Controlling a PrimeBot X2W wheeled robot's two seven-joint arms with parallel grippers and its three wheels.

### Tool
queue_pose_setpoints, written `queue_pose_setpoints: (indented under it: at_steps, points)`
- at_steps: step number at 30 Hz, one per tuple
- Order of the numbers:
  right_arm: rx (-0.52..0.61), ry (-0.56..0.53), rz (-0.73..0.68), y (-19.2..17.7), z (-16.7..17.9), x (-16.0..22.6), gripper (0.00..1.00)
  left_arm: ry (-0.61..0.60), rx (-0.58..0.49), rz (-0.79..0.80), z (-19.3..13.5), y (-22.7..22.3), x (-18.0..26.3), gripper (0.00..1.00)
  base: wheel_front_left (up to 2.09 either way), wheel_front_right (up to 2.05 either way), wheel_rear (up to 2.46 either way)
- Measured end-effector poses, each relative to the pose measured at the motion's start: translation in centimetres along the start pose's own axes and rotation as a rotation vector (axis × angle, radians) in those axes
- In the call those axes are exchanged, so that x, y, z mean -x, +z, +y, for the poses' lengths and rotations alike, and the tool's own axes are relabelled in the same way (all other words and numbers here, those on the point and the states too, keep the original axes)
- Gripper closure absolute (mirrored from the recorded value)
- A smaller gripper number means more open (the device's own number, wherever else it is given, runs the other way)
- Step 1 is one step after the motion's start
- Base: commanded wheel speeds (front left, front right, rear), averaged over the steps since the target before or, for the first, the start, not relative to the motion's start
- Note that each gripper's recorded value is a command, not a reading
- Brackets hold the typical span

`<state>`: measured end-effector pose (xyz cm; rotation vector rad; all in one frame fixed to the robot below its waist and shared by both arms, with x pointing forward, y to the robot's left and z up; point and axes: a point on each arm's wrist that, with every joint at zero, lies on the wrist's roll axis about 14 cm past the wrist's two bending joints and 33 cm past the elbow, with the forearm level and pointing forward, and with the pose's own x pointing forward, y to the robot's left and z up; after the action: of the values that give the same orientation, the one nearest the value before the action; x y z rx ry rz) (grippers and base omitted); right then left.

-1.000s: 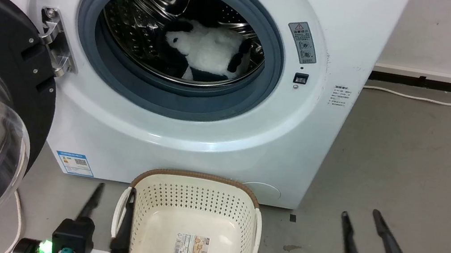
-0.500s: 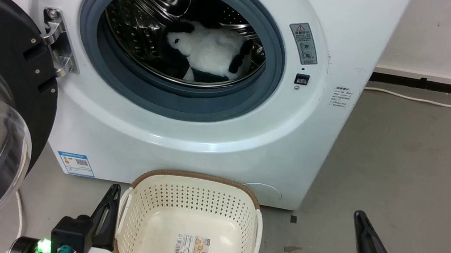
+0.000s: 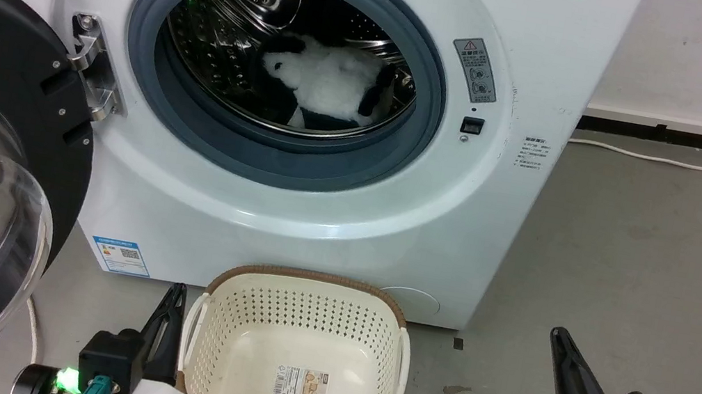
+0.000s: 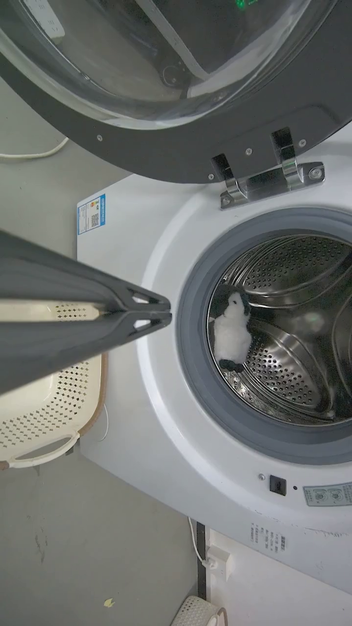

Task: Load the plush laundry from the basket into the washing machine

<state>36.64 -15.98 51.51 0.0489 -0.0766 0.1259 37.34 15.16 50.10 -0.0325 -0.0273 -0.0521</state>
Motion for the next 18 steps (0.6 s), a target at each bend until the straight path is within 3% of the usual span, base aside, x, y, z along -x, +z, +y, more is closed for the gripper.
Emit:
queue_pose_setpoints:
  at_steps: [18]
  points:
    - [0.013, 0.004, 0.015, 0.22, 0.05, -0.16, 1.0, 0.002, -0.016, 0.002, 0.35, 0.55, -0.05, 1.0, 0.0, 0.0, 0.0]
